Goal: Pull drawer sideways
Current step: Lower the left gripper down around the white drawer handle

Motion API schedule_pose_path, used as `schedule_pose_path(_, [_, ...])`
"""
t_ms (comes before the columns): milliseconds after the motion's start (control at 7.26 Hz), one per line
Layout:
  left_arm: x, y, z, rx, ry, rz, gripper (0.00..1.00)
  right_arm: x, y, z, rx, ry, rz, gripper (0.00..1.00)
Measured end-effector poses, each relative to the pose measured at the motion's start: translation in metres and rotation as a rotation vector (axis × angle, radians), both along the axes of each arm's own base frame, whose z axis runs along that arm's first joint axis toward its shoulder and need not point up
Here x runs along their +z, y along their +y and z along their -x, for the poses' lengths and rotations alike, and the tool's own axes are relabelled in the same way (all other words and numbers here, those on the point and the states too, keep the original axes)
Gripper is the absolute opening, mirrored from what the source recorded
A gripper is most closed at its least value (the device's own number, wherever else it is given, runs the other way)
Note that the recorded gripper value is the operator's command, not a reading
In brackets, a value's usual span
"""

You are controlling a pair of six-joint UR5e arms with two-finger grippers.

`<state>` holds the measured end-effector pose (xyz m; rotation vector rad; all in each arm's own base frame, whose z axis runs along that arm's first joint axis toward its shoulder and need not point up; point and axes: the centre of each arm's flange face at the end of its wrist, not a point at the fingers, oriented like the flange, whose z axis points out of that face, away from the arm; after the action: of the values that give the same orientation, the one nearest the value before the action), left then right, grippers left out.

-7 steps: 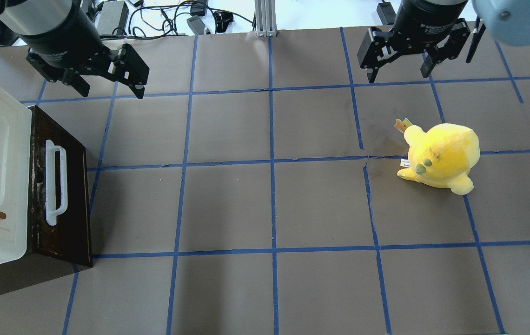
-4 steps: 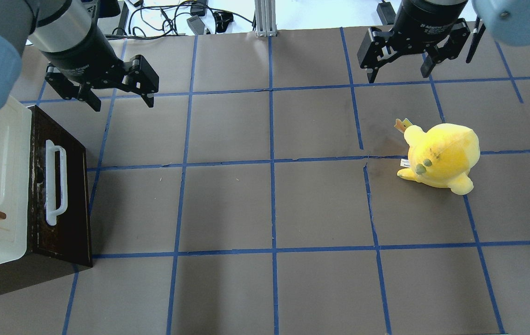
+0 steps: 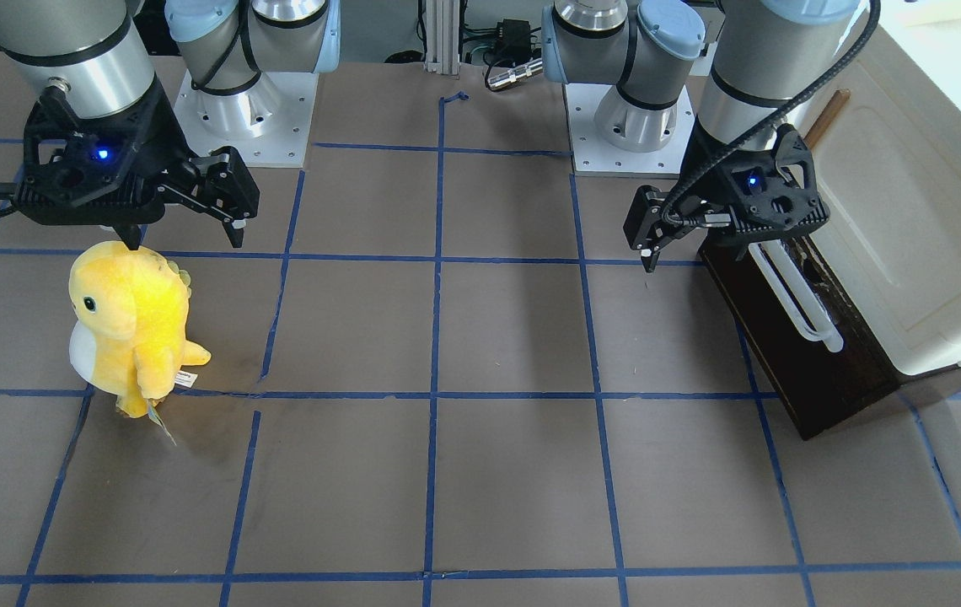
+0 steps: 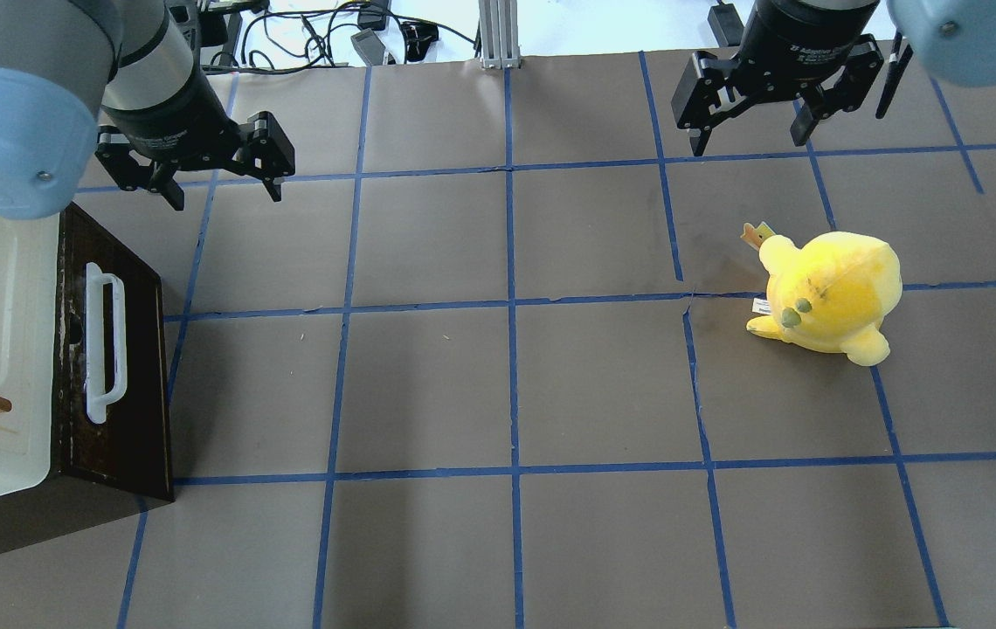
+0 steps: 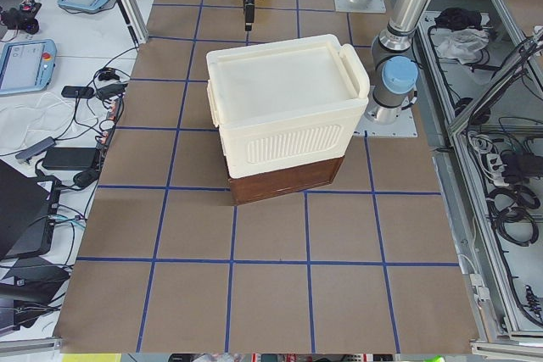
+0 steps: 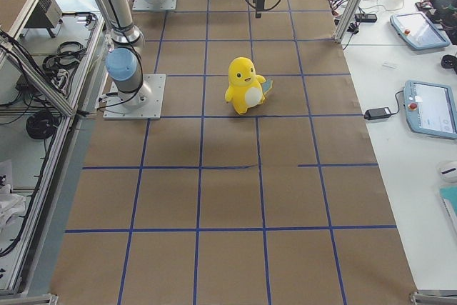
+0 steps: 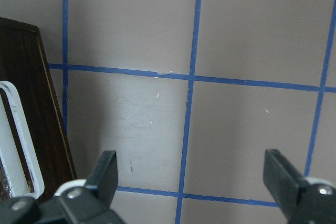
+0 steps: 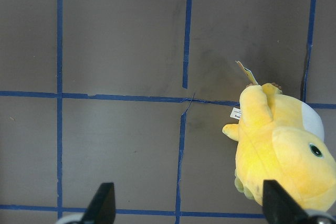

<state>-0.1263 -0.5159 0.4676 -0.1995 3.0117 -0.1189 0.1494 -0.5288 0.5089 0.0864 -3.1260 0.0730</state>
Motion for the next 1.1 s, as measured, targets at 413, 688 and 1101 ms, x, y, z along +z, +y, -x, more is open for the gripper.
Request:
schedule_pose_path(413, [-0.037, 0.009, -0.02, 0.01, -0.252, -0.087, 1.0, 0.0, 0.0, 0.0, 0.0, 0.0, 0.0, 1.0])
schedule_pose_path(688, [-0.066, 0.006, -0.027, 0.033, -0.333, -0.135, 1.0, 0.0, 0.0, 0.0, 0.0, 0.0, 0.0, 1.0])
schedule_pose_path(1101, [-0.144, -0.011, -0.029, 0.153, -0.458, -0.221, 1.0, 0.0, 0.0, 0.0, 0.0, 0.0, 0.0, 1.0])
